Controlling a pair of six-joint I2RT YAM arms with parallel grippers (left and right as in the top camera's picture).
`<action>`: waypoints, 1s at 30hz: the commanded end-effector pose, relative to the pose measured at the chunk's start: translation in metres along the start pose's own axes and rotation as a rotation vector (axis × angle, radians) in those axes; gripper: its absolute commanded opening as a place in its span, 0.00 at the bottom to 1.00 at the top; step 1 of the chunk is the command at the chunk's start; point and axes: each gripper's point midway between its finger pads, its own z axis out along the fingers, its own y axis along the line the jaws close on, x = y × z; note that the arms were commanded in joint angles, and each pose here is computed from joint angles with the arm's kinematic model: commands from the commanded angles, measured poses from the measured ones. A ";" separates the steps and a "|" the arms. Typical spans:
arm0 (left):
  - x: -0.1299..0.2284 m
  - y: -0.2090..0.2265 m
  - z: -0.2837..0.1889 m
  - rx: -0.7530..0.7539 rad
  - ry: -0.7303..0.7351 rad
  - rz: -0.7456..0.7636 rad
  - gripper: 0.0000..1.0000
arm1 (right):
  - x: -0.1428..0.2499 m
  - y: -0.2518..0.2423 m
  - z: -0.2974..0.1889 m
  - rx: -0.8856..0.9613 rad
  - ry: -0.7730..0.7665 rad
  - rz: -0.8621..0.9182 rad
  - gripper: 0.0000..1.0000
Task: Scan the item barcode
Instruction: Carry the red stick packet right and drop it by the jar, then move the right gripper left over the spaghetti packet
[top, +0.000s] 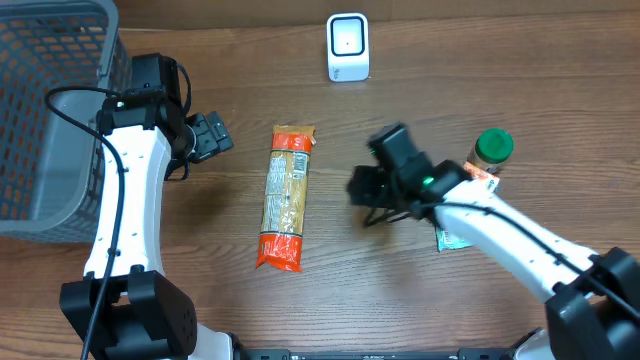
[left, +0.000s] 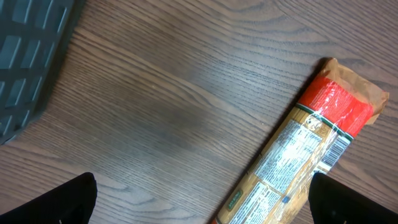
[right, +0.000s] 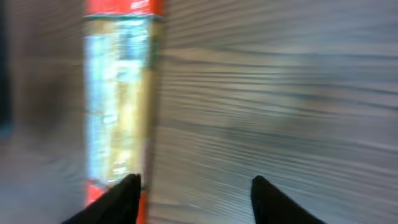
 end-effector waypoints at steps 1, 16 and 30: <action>-0.005 -0.001 -0.009 0.003 -0.031 0.011 1.00 | 0.026 0.025 0.023 -0.035 0.042 0.021 0.61; -0.005 -0.001 -0.009 0.004 -0.031 0.011 1.00 | 0.032 0.080 0.062 0.085 -0.409 -0.181 0.76; -0.005 -0.001 -0.009 0.004 -0.031 0.011 1.00 | 0.041 0.075 0.105 0.145 -0.358 -0.304 0.95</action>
